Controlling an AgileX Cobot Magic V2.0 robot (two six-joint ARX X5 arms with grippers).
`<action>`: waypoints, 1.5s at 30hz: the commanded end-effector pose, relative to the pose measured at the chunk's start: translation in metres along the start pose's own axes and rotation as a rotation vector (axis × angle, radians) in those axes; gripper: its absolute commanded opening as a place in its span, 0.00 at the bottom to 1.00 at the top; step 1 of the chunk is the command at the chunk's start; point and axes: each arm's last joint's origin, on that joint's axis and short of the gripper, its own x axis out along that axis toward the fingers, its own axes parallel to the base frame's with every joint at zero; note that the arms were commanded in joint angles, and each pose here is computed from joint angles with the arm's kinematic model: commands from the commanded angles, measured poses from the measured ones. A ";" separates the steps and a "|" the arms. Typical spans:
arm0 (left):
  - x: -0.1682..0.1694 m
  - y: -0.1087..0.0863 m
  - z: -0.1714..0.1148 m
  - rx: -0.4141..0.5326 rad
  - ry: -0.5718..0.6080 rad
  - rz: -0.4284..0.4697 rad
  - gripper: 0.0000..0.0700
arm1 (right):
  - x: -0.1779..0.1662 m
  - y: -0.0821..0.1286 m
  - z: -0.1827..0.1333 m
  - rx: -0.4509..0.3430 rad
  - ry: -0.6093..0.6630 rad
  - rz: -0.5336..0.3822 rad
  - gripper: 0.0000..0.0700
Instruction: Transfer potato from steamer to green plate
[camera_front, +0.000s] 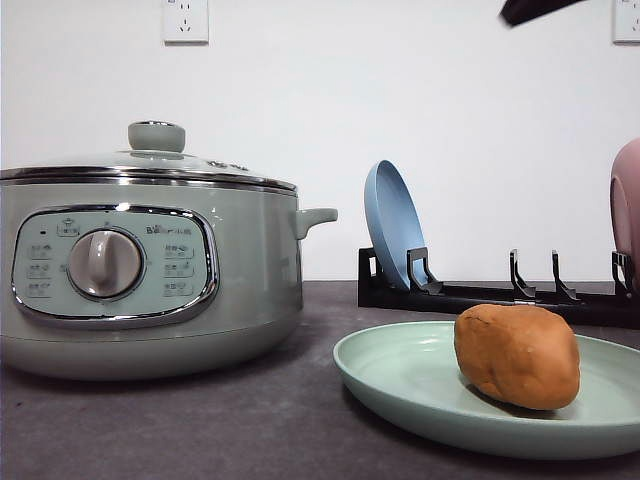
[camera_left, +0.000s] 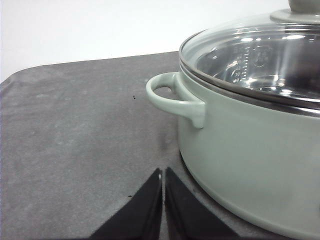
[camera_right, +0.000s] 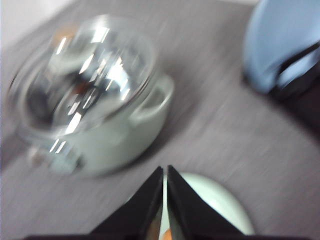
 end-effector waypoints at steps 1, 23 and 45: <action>0.002 0.000 -0.007 -0.008 0.026 0.000 0.00 | -0.008 -0.007 0.000 -0.022 -0.070 -0.041 0.00; 0.002 0.000 -0.007 -0.008 0.025 0.000 0.00 | -0.039 -0.057 -0.124 -0.109 -0.547 -0.466 0.00; 0.002 0.000 -0.007 -0.008 0.025 0.000 0.00 | -0.010 -0.068 -0.190 -0.004 -0.335 -0.439 0.00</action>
